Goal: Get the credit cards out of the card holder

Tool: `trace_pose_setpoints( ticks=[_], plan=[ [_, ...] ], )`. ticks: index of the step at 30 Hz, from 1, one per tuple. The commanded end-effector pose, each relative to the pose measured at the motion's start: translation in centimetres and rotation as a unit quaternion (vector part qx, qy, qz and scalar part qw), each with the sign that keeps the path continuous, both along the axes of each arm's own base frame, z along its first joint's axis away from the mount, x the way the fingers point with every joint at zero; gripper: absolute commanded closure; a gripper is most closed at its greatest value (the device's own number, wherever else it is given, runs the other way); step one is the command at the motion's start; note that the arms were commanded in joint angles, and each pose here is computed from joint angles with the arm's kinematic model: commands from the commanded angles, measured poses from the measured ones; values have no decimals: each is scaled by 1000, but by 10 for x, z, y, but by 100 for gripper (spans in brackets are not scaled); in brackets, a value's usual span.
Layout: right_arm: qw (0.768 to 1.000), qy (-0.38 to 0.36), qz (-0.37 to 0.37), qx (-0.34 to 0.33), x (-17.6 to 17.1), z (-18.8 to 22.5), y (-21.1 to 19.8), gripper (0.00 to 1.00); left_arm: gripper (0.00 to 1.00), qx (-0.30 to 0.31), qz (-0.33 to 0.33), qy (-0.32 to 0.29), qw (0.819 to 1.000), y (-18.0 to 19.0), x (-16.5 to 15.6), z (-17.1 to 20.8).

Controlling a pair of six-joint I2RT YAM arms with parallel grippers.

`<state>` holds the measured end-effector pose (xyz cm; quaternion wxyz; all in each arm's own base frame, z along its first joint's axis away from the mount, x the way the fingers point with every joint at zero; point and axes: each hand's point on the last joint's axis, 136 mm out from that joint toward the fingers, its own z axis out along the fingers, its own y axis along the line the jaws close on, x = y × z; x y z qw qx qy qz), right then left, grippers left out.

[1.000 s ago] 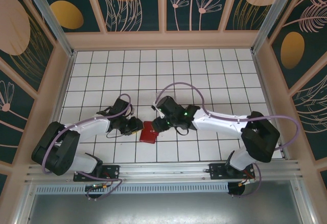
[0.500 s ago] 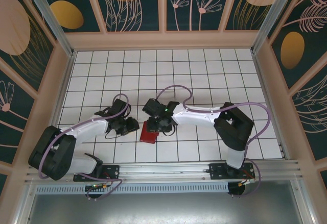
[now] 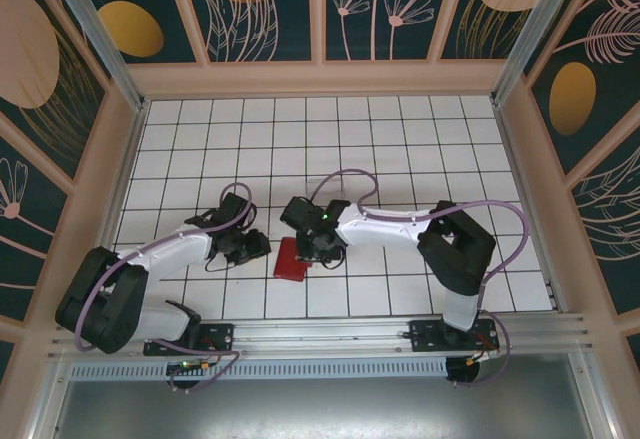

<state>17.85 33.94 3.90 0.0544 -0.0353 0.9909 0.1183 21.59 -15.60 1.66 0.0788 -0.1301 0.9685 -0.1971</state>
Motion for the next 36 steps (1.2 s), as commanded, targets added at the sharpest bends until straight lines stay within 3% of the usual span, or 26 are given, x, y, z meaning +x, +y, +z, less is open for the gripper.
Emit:
trace_pose_setpoints(
  ticks=[1,7,15,25,36],
  plan=[
    [1000,-9,-17,-12,-1,1,-10,79,65,6,-5,-6,1000,1,3,9],
    [998,-50,-19,21,9,17,-6,94,58,-48,-26,-21,998,-24,11,35],
    [992,-87,-29,83,17,45,-2,99,52,-83,-69,-35,993,-60,10,63],
    [985,-112,-22,127,20,70,4,100,41,-64,-110,-20,992,-81,1,55],
    [986,-108,-33,119,21,63,-6,100,47,14,-94,-22,995,-58,6,50]
  ],
)
